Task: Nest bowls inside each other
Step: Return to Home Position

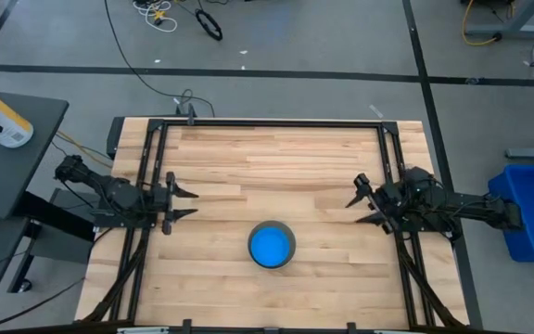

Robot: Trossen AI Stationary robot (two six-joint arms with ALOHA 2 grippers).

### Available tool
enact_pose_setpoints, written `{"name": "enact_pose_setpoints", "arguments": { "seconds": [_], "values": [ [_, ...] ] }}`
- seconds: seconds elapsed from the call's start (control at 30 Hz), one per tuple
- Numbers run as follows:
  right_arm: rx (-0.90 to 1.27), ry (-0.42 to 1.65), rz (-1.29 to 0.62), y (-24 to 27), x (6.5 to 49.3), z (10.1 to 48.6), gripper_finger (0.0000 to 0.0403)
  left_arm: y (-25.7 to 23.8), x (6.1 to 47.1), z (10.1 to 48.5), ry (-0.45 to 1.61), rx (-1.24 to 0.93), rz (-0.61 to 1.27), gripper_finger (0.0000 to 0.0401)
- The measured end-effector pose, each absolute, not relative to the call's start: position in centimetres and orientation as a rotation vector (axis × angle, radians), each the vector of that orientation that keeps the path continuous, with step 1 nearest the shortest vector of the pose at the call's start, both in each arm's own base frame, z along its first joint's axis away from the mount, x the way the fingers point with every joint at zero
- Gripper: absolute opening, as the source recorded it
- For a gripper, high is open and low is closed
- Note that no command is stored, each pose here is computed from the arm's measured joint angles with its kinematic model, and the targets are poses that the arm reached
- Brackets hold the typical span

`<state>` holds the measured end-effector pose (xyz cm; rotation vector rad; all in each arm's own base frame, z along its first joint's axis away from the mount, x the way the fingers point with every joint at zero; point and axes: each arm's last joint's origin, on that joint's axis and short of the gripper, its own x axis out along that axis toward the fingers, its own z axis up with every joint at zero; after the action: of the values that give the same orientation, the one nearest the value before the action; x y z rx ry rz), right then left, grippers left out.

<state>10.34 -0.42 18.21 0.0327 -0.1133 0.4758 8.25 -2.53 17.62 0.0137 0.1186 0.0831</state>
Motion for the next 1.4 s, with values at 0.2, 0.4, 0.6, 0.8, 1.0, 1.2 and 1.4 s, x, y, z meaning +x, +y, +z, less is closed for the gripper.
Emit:
{"name": "enact_pose_setpoints", "arguments": {
  "seconds": [0.2, 0.4, 0.6, 0.8, 1.0, 1.2, 1.4],
  "values": [
    [0.16, -0.069, 0.191, -1.1, 10.7, 17.7, 0.0252, -2.5, 8.3, 18.1, 0.069, 0.0, 0.116, 0.0205],
    [0.064, 0.006, 0.065, -1.2, 10.8, 16.8, 0.0264, -2.5, 8.3, 18.3, 0.055, 0.012, 0.116, 0.0205],
    [0.102, 0.022, 0.097, -1.1, 10.8, 16.7, 0.0273, -2.5, 8.3, 18.4, 0.05, -0.035, 0.097, 0.0205],
    [0.125, -0.023, 0.106, -0.9, 10.8, 17.1, 0.028, -2.6, 8.3, 18.1, 0.079, 0.019, 0.052, 0.0205],
    [0.02, -0.038, -0.035, -0.6, 10.8, 17.2, 0.0287, -2.2, 8.2, 17.3, 0.145, 0.002, 0.204, 0.0206],
    [-0.004, -0.067, 0.033, 0.4, 10.0, 17.3, 0.0293, -2.4, 8.2, 17.3, 0.145, -0.008, 0.125, 0.0206],
    [0.01, -0.052, 0.145, 1.4, 9.4, 18.0, 0.0301, -2.5, 8.0, 18.4, 0.122, -0.028, 0.058, 0.0206]
  ]
}}
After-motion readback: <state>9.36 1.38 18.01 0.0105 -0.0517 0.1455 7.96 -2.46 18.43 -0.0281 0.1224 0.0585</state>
